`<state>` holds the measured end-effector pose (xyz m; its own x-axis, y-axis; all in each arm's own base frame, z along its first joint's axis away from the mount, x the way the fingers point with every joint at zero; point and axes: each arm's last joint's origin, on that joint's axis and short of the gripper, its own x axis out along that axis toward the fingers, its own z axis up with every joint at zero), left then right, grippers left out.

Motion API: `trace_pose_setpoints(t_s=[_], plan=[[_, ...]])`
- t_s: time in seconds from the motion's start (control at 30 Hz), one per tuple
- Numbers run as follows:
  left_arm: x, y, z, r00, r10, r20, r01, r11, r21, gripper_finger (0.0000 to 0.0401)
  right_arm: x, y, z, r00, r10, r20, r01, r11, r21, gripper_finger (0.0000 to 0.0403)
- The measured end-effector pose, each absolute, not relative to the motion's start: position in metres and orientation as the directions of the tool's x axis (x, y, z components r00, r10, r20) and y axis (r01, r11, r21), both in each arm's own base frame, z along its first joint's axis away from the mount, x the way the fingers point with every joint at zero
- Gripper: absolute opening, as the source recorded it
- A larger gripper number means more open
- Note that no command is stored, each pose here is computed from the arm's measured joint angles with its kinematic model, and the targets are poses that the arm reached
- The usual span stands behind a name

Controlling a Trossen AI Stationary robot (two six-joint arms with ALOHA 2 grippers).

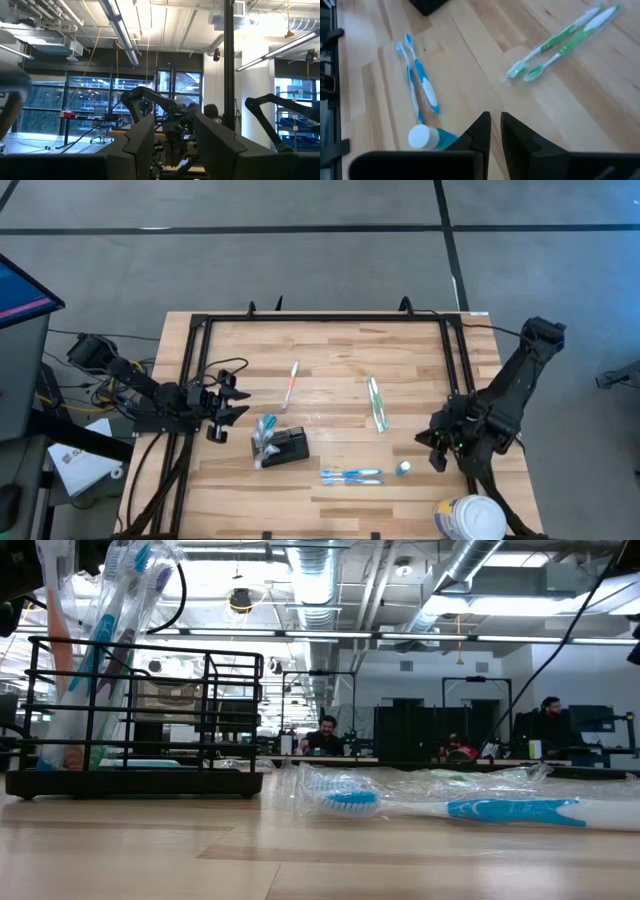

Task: Pick & Place toothbrushing station
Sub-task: Put the mouthwash into the black toothbrush rack

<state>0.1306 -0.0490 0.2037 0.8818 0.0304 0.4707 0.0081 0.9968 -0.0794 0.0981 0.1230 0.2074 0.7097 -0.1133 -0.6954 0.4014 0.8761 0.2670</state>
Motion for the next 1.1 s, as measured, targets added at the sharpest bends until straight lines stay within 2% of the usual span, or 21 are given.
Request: trace_pose_setpoints(t_s=[0.2, 0.53, 0.87, 1.1], plan=[[0.131, -0.049, 0.203, 0.884, 0.026, 0.468, 0.010, 0.997, -0.075, 0.0131, 0.095, 0.126, 0.205, 0.681, -0.074, -0.729, 0.387, 0.881, 0.272, 0.0032], [0.131, -0.049, 0.203, 0.884, 0.025, 0.468, 0.010, 0.997, -0.073, 0.0131, 0.096, 0.128, 0.202, 0.668, -0.091, -0.738, 0.409, 0.874, 0.263, 0.0026], [0.131, -0.049, 0.203, 0.884, 0.026, 0.467, 0.010, 0.997, -0.073, 0.0131, 0.100, 0.141, 0.179, 0.476, -0.073, -0.877, 0.447, 0.878, 0.170, 0.0026], [0.131, -0.049, 0.203, 0.884, 0.026, 0.467, 0.009, 0.997, -0.073, 0.0131, 0.099, 0.147, 0.168, 0.473, -0.130, -0.872, 0.453, 0.884, 0.114, 0.0026]])
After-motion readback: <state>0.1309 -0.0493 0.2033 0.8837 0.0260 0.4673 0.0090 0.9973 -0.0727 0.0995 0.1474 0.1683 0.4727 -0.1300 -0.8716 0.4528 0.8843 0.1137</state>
